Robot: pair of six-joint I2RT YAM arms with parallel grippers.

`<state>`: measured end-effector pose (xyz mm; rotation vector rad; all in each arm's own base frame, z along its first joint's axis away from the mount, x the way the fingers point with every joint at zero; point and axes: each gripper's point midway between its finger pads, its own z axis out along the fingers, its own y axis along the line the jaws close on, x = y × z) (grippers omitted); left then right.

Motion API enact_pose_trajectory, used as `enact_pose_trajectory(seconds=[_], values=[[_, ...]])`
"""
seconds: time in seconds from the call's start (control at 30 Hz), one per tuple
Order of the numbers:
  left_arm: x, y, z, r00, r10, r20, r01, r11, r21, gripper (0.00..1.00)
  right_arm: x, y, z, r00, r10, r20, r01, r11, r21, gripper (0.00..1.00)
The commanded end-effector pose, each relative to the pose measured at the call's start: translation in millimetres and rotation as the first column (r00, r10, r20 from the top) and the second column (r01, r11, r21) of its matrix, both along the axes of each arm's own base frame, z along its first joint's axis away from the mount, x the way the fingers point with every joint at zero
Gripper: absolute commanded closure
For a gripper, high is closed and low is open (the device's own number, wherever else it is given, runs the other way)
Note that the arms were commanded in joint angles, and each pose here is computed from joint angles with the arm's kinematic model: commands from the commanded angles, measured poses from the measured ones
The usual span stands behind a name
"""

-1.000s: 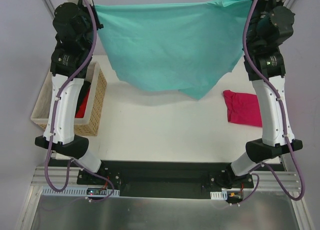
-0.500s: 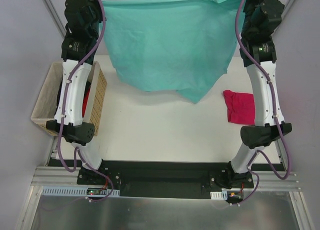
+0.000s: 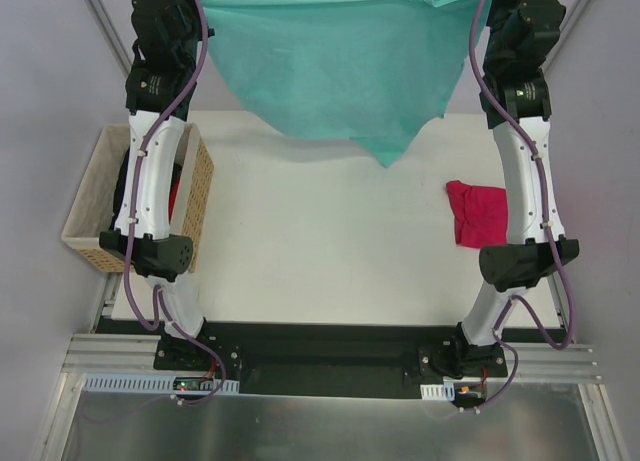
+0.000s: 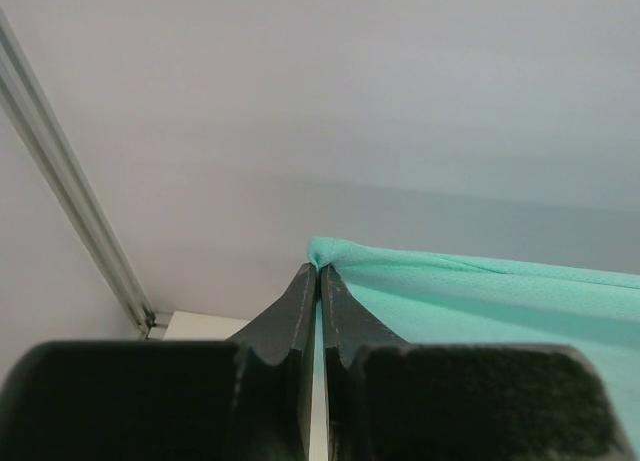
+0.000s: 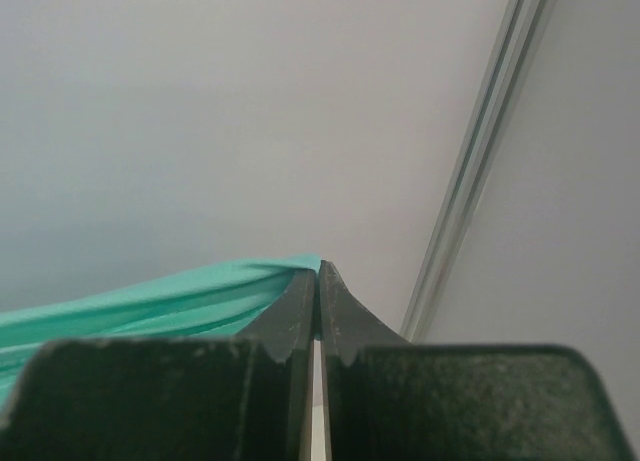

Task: Fold and stack the t-shirts
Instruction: Flatten out the tshirt

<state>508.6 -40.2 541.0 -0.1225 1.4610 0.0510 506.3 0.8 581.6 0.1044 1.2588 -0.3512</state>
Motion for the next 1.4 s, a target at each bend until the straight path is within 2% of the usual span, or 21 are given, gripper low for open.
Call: enact_pose_trajectory(seconds=[0.0,0.4,0.63,0.9,1.37], values=[[-21,29,9,0.997,0.075,0.01,-0.074,0.996,-0.053,1.0,-48,-27,46,0.989,-0.081,0.124,0.075,0.996,0.049,0.99],[-20,21,-5,0.998,0.049,-0.03,-0.051,0.996,-0.075,1.0,-41,-21,26,0.996,-0.066,0.068,0.064,0.998,0.023,0.99],[9,12,-28,0.996,0.038,-0.077,-0.042,0.998,-0.054,1.0,-18,-18,5,0.997,-0.07,0.021,0.07,0.997,0.013,0.99],[32,10,-37,0.996,0.042,-0.076,-0.046,0.998,-0.043,1.0,6,-14,-6,0.997,-0.073,0.005,0.073,0.997,0.005,0.99],[41,18,-18,1.0,0.012,-0.005,-0.013,0.997,-0.073,1.0,-5,-8,33,0.99,-0.062,0.126,0.064,0.998,-0.013,0.99]])
